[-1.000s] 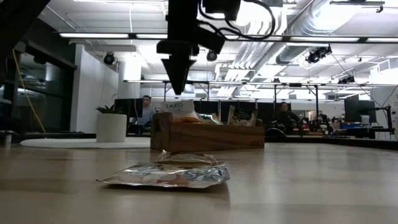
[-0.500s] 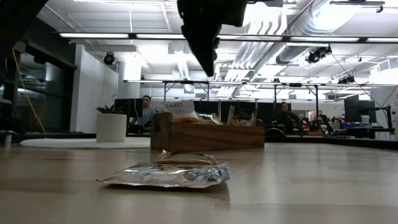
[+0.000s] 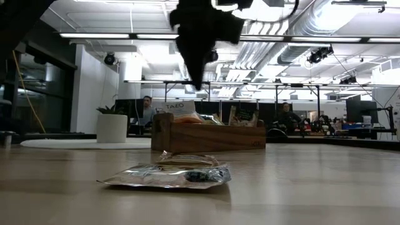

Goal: Pick & Place Tea
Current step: Put the white tea bag into the left section of the wooden organizer

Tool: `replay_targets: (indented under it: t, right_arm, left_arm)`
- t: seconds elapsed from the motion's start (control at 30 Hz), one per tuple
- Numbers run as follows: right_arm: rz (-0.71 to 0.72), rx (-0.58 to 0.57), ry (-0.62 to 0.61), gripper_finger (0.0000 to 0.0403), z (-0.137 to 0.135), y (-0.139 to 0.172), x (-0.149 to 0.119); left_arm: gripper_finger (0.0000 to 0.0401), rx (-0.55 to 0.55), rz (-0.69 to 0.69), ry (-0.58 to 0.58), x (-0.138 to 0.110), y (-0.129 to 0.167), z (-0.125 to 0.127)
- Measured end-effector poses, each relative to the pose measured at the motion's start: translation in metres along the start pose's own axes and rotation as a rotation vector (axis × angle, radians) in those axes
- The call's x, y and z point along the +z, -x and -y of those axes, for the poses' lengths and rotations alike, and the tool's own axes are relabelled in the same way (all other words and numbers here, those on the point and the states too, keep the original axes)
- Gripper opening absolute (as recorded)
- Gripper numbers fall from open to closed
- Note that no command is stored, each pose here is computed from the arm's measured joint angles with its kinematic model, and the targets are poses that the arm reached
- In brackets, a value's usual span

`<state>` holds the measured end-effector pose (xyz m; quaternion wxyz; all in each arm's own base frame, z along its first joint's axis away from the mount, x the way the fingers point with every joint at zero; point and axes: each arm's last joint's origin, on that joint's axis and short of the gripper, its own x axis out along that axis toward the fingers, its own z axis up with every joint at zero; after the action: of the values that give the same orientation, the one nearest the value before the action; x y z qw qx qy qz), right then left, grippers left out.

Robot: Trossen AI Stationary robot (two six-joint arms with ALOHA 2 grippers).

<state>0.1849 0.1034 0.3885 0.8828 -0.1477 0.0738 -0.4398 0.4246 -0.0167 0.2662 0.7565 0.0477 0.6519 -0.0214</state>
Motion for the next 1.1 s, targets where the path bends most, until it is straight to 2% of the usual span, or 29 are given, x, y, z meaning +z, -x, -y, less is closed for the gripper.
replay_targets:
  t: [0.23,0.37,0.43,0.53,0.7,1.1]
  right_arm:
    - [0.025,0.083,-0.082,0.0206,0.027,0.016,0.007]
    - [0.032,0.117,-0.125,0.0206,0.043,0.021,0.009]
    - [0.036,0.136,-0.138,0.0206,0.051,0.023,0.010]
    - [0.043,0.165,-0.158,0.0206,0.062,0.026,0.011]
    - [0.050,0.198,-0.176,0.0206,0.077,0.028,0.010]
    - [0.055,0.214,-0.168,0.0206,0.083,0.029,0.010]
  left_arm:
    - [0.0000,-0.005,-0.047,-0.033,0.000,-0.012,0.000]
    - [0.0000,-0.016,-0.030,-0.036,0.005,-0.016,0.000]
    - [0.0000,-0.026,-0.064,-0.042,0.004,-0.024,0.000]
    - [0.0000,-0.029,-0.034,-0.041,0.008,-0.024,0.000]
    - [0.0000,-0.031,-0.059,-0.041,0.007,-0.031,0.000]
    - [0.0000,-0.026,-0.058,-0.048,0.007,-0.029,0.000]
